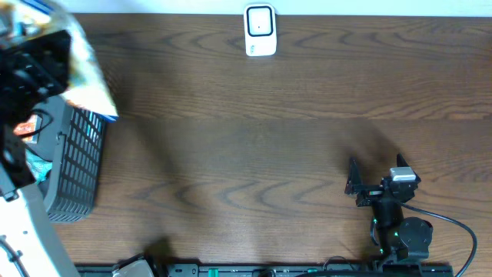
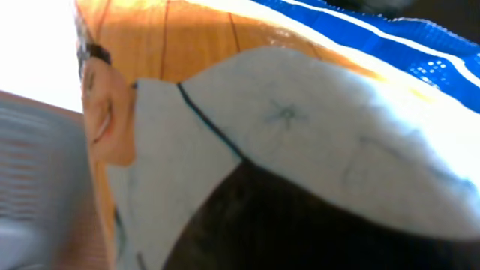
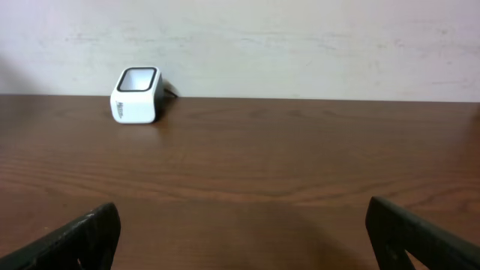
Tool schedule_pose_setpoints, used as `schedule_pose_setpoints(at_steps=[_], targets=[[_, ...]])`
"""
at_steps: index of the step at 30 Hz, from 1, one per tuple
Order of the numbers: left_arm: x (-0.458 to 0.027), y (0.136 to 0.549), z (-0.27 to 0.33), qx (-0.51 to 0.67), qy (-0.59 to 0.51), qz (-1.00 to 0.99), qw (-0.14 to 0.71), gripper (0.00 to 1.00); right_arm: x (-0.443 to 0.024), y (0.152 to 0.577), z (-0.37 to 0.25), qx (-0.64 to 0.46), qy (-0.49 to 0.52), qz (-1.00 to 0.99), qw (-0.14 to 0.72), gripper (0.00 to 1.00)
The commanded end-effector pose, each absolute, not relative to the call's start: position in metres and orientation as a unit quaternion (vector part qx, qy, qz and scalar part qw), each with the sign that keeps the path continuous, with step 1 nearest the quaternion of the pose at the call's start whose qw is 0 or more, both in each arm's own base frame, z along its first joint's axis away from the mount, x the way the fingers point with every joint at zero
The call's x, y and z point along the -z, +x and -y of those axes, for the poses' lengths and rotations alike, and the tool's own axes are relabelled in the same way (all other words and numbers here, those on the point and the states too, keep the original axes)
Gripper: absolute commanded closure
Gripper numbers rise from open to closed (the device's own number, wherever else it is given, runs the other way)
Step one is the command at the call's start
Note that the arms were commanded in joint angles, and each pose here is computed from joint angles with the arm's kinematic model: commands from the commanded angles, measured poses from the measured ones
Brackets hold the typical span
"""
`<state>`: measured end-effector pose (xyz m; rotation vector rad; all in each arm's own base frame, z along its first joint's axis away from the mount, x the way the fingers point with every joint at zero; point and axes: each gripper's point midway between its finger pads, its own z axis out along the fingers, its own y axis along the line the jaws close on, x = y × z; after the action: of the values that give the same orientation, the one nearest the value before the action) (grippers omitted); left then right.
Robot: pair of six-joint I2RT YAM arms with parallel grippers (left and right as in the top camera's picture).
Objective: Scan the item barcode
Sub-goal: 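Lift the yellow pack out and carry it toward the white scanner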
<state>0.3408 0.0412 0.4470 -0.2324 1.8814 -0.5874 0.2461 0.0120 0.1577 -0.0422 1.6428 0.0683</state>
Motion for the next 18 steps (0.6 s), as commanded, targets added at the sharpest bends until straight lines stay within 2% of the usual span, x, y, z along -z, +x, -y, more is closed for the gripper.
schedule_pose_setpoints(at_steps=[1, 5, 9, 18], targets=[[-0.45, 0.348, 0.007, 0.329, -0.041, -0.79, 0.516, 0.93, -0.158, 0.246, -0.014, -0.03, -0.024, -0.732, 0.681, 0.01], [-0.436, 0.368, 0.04, 0.343, -0.02, -0.801, 0.491, 0.93, -0.158, 0.246, -0.014, -0.03, -0.024, -0.732, 0.681, 0.01], [-0.407, 0.396, 0.064, 0.338, -0.066, -0.824, 0.45, 0.93, -0.158, 0.246, -0.014, -0.03, -0.024, -0.732, 0.681, 0.01], [-0.313, 0.449, 0.138, 0.249, -0.085, -0.885, 0.383, 0.93, -0.158, 0.246, -0.014, -0.03, -0.024, -0.732, 0.681, 0.01]])
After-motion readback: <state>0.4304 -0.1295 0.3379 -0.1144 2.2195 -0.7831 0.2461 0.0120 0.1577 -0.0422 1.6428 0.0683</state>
